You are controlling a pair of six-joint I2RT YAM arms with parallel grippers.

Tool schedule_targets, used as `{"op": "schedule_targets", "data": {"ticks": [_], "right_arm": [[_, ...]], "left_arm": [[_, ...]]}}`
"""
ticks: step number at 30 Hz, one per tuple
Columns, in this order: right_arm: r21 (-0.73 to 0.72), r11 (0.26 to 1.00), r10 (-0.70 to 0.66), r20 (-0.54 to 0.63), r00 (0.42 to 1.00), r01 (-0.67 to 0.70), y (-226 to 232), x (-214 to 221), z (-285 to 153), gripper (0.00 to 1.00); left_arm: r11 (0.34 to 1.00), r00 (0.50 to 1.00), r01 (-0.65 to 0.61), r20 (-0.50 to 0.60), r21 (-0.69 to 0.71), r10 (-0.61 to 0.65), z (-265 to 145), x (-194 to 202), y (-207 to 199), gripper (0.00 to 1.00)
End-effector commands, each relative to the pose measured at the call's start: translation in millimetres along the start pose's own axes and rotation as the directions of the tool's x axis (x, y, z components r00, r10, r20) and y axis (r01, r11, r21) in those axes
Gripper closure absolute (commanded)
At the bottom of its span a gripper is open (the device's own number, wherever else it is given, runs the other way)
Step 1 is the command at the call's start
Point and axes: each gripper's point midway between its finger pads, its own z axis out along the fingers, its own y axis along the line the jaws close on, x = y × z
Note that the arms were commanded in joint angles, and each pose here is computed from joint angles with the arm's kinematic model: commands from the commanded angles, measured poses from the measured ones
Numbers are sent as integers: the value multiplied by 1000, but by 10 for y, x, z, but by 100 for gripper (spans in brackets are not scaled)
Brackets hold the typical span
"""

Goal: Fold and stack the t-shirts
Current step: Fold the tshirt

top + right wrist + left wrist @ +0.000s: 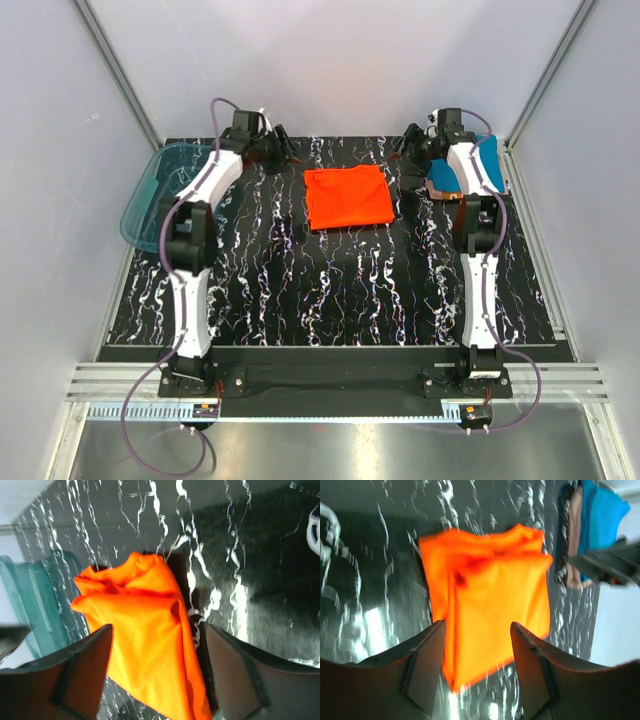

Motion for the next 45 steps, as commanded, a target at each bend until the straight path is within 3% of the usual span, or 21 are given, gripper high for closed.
{"op": "schedule_targets", "data": {"ticks": [1, 2, 4, 5, 7, 14, 19, 28, 32, 35, 38, 42, 45], "right_arm": [[24, 990, -139, 47, 989, 137, 486, -33, -416, 21], [36, 988, -155, 38, 987, 153, 562, 44, -483, 22], [89, 974, -213, 23, 977, 210, 678, 219, -460, 27], [105, 968, -230, 19, 973, 227, 731, 273, -463, 36], [176, 947, -271, -9, 962, 269, 796, 478, -382, 39], [331, 890, -310, -66, 948, 314, 711, 922, 1, 35], [363, 867, -334, -87, 939, 342, 700, 1071, 264, 35], [462, 774, -333, -285, 899, 433, 355, 1880, 428, 34], [480, 749, -252, -431, 867, 456, 164, 2501, 75, 32], [439, 806, -147, -502, 852, 397, 210, 3040, -259, 30], [372, 838, -146, -555, 819, 401, 336, 3472, -630, 29], [250, 903, -161, -555, 816, 349, 639, 3662, -1069, 24], [224, 897, -234, -491, 839, 381, 792, 3470, -1326, 15]], "left_arm": [[981, 967, -186, 188, 61, 172, -838, -257, -685, 42], [987, 977, -160, 143, 26, 155, -791, -23, -492, 42], [982, 974, -185, 140, 30, 179, -938, 153, -537, 43], [982, 976, -186, 122, 23, 182, -962, 250, -511, 43], [985, 984, -173, 39, -6, 173, -969, 580, -335, 46], [988, 987, -151, -63, -35, 149, -1446, 1210, -154, 47], [983, 982, -180, -62, -28, 178, -1854, 1475, -155, 47], [983, 980, -180, -97, -34, 176, -2145, 1814, -54, 47], [982, 977, -187, -106, -24, 184, -2175, 1841, -70, 47], [981, 972, -195, -139, -15, 191, -2115, 1886, -36, 47], [981, 965, -193, -175, 36, 196, -2049, 1954, -65, 46], [969, 950, -220, -201, 110, 238, -1978, 2049, -96, 42], [946, 929, -295, -190, 135, 317, -1931, 2075, -107, 41]]}}
